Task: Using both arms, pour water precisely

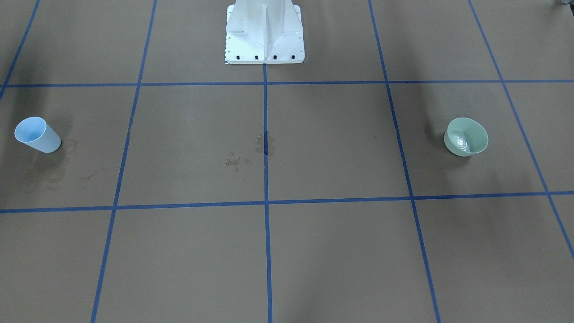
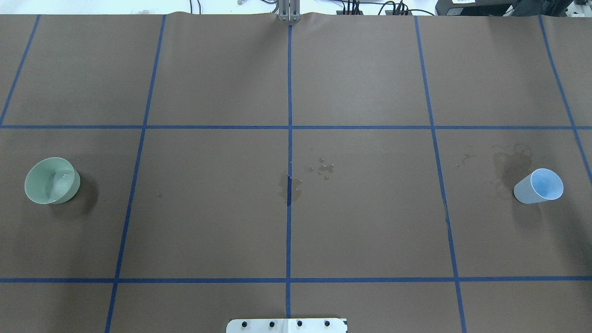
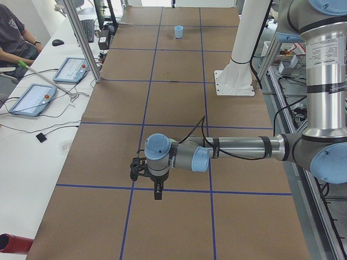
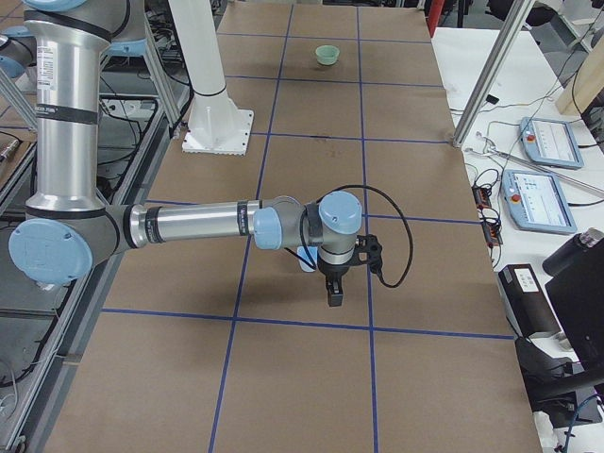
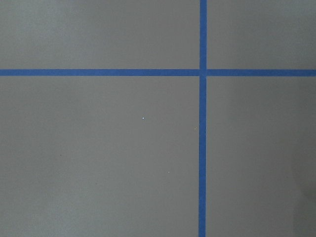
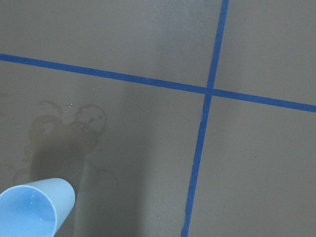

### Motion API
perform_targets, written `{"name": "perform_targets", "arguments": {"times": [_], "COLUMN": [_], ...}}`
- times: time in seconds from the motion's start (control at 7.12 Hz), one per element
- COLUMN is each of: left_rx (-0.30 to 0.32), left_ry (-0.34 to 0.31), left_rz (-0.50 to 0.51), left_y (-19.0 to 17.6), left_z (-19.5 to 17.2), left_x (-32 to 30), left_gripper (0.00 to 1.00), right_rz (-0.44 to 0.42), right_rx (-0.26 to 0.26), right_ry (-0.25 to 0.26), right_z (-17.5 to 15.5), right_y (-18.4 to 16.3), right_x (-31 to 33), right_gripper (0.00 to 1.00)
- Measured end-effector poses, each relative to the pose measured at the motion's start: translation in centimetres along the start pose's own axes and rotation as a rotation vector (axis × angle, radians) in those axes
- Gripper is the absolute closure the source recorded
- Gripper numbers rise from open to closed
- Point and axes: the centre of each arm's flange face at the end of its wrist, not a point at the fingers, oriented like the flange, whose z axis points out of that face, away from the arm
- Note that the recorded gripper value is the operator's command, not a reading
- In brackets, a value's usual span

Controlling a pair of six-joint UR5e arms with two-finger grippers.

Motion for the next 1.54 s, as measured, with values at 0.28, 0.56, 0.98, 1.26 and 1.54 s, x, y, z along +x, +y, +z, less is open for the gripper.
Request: {"name": "perform_targets", "arguments": {"times": [0.28, 0.56, 0.98, 1.26, 1.54], "left_rx": [0.002, 0.001, -0.008, -0.003, 0.001], "left_ry": [0.004, 0.012, 0.074, 0.078, 0.089], "left_rz": [0.021, 0.039, 0.032, -0.002, -0.008], "left_y": [-0.1, -0.2, -0.3, -0.2, 0.3], "left_z": [0.1, 0.2, -1.0, -2.1, -2.1], "left_x": [0.6, 1.4, 3.3, 4.3, 4.5], "left_gripper": [0.0, 0.0, 0.0, 0.0, 0.0], "right_rz": [0.013, 0.015, 0.014, 0.013, 0.015], "right_rx": [-0.016, -0.019, -0.018, -0.018, -0.02], "right_ry": [0.005, 0.005, 0.005, 0.0, -0.023], "right_z": [-0.1, -0.1, -0.2, -0.3, -0.2], "right_y": [0.0, 0.1, 0.2, 0.8, 1.5], "right_x": [-0.1, -0.1, -0.1, -0.3, -0.5], "right_gripper": [0.0, 0.0, 0.0, 0.0, 0.0]}}
